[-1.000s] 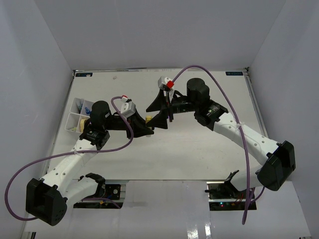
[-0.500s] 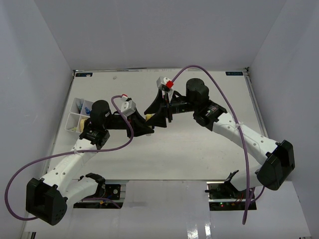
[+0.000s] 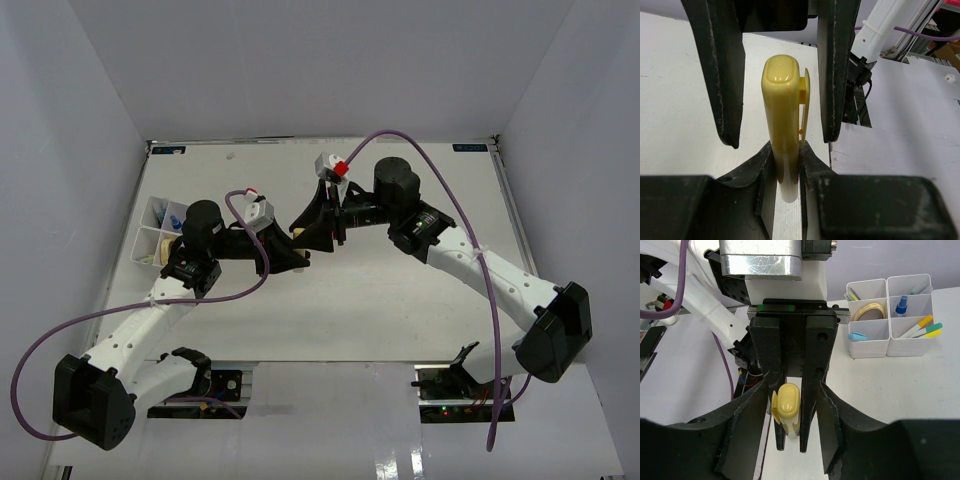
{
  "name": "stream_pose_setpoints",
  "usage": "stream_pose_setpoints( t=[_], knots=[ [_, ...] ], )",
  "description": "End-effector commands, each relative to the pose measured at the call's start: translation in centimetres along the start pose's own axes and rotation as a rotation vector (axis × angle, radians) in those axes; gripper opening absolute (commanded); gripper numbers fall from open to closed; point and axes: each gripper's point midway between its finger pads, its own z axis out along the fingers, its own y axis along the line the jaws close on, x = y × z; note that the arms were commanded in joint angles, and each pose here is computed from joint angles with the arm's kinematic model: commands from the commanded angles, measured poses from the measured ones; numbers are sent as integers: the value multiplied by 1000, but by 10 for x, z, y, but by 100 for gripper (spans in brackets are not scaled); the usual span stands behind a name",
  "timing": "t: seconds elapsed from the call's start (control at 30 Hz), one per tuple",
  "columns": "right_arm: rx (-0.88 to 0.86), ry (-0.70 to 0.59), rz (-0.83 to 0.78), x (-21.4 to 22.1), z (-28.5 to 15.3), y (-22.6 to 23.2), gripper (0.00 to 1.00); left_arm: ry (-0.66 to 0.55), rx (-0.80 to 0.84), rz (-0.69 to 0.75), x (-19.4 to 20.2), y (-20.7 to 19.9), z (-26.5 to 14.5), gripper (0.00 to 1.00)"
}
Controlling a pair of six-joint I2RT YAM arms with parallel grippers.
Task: Sort the stationery into containers
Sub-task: Close the pen cap on the pen.
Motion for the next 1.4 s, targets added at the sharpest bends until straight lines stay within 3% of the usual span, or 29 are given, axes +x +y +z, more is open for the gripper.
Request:
stream_pose_setpoints(
  t=[0.0,0.23,0.8,1.37],
  knots=[
    [-15,-78,-91,-37,-5,14,48,-15,14,35,-14,-3,1,0],
    [-18,-80,-85,-38,-4,14,45,-16,18,37,-15,-4,1,0],
    [-21,-42,-9,1,-4,11,8,-74,47,61,-33,-11,2,0],
    [-56,129,107,59,-6,17,8,-112,33,131,-78,0,5,0]
  ],
)
